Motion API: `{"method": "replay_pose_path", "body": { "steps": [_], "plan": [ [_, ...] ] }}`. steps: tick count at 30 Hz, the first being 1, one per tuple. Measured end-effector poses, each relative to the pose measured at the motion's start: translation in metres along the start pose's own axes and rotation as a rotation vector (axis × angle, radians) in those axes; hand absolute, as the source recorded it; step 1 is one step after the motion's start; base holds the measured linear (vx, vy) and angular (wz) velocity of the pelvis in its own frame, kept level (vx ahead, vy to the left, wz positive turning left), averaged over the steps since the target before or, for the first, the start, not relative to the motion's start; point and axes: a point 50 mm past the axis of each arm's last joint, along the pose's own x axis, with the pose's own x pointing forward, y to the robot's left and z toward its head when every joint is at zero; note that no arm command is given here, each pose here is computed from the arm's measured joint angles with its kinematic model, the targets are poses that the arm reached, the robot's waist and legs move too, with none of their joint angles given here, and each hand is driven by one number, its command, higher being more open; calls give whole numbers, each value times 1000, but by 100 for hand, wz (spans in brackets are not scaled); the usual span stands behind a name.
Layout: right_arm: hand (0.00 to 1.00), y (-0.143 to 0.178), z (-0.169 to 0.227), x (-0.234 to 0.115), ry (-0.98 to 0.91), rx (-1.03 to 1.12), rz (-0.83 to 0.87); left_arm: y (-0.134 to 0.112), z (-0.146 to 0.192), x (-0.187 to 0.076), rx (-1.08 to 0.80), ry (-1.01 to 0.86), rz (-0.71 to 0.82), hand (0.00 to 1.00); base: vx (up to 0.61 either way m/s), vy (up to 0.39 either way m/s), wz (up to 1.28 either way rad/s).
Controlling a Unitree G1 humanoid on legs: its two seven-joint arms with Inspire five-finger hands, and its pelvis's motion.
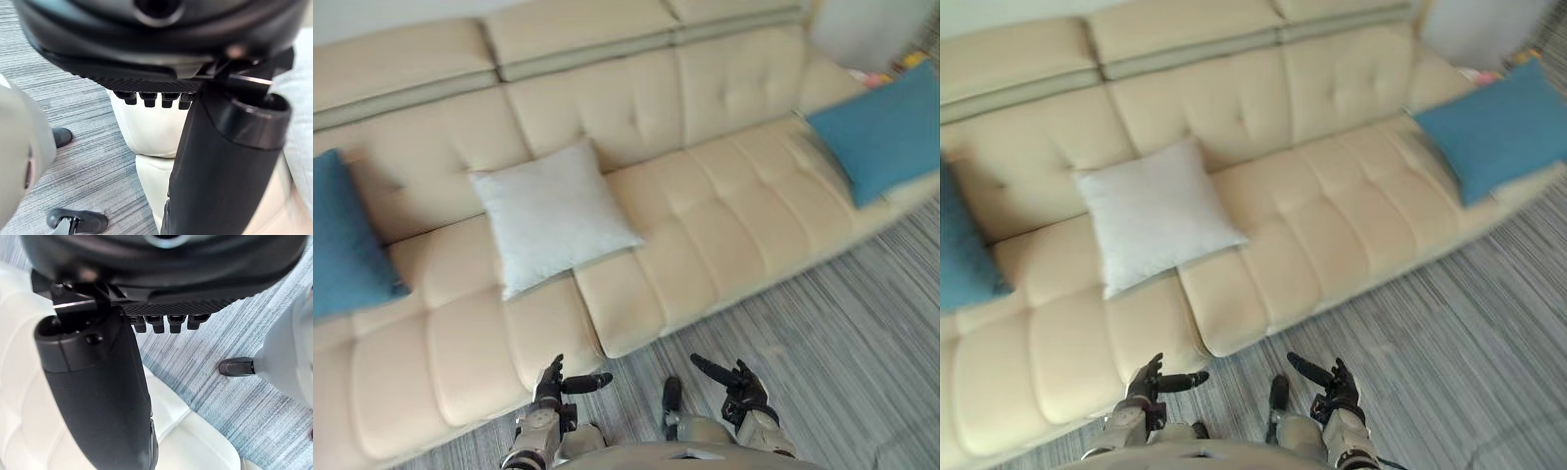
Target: Pick up cushions and gather them together orderly.
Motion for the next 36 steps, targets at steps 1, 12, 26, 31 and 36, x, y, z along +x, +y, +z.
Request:
{"method": "replay_pose_path", "body": {
  "steps": [1, 12, 26, 31, 36],
  "plan": [
    [100, -1, 0, 0, 2, -3, -7, 2, -1, -1, 8, -3, 1, 100, 27, -22, -102],
    [100, -35, -18, -4, 67, -27, -112, 0, -2, -4, 73, -37, -22, 100, 92, -183, -100],
    [100, -31, -18, -4, 64, -70, -107, -3, 1, -4, 80, -41, -40, 100, 344, 39, -94],
    [100, -28, -12, -4, 31, -98, -77, -6, -1, -5, 138, -33, -58, 100, 493, -3, -30],
    [100, -22, 6, -1, -47, -107, -55, 2, 0, -4, 139, -30, -31, 100, 636, -233, -1]
  ]
}}
